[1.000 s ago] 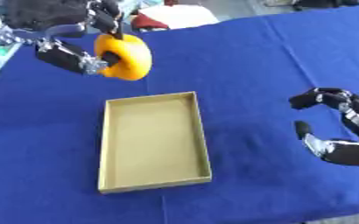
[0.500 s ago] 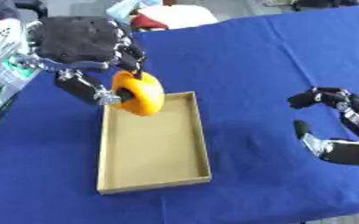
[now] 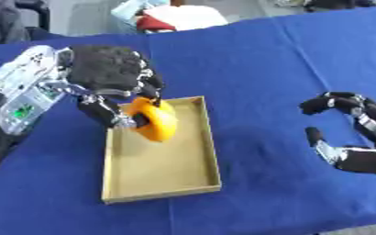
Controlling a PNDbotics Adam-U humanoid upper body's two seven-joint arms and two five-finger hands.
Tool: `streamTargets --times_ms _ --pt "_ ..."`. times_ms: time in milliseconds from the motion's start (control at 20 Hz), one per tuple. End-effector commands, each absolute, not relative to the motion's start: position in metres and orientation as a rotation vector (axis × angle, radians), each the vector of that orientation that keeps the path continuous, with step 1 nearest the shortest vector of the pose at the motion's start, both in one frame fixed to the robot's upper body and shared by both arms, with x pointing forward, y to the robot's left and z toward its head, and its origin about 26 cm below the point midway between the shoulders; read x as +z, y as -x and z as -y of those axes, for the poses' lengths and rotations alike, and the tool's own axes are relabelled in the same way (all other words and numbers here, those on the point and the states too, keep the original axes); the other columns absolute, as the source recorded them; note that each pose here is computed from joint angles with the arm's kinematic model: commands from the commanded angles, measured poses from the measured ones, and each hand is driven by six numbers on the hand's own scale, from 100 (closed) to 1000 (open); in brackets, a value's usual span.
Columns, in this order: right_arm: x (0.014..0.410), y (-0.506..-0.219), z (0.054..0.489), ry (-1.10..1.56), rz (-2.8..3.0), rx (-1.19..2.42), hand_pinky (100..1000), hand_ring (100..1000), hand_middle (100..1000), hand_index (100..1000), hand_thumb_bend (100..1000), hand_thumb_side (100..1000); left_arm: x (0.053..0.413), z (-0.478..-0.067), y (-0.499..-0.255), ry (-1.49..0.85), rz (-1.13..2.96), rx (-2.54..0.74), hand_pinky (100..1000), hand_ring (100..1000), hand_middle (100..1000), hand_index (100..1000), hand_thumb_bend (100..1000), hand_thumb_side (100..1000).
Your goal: Pick up objects on the table and place them in the box.
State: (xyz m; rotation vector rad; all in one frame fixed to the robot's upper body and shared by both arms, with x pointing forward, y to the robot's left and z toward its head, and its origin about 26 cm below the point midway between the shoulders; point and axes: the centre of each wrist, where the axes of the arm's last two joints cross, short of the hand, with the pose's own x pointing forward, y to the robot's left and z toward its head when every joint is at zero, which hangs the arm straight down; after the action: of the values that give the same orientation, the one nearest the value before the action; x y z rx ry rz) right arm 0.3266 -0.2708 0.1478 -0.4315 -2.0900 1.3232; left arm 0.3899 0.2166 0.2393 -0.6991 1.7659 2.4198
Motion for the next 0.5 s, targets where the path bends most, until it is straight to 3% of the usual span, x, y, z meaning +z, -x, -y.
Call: streamTargets --times_ms 50,300,400,450,500 --pt "0.157 -0.327 0.271 0.447 2.111 1.336 696 685 649 810 100 538 0.24 -0.22 -0.394 0.741 -1.717 2.435 584 516 506 658 100 260" --pt "0.157 -0.327 0.271 0.448 2.112 1.332 696 685 649 809 100 537 0.231 -0.221 -0.398 0.744 -1.693 2.464 623 571 579 727 100 278" --pt "0.157 -0.327 0.272 0.451 2.11 1.331 696 685 649 809 100 537 0.23 -0.222 -0.398 0.753 -1.672 2.473 641 592 608 765 167 301" --pt "0.157 -0.327 0.272 0.452 2.11 1.331 696 685 649 809 100 535 0.23 -0.223 -0.397 0.761 -1.665 2.475 667 620 650 818 358 370" --pt "0.157 -0.327 0.272 0.453 2.11 1.33 696 685 649 809 100 535 0.231 -0.223 -0.397 0.769 -1.66 2.473 667 620 650 818 358 370"
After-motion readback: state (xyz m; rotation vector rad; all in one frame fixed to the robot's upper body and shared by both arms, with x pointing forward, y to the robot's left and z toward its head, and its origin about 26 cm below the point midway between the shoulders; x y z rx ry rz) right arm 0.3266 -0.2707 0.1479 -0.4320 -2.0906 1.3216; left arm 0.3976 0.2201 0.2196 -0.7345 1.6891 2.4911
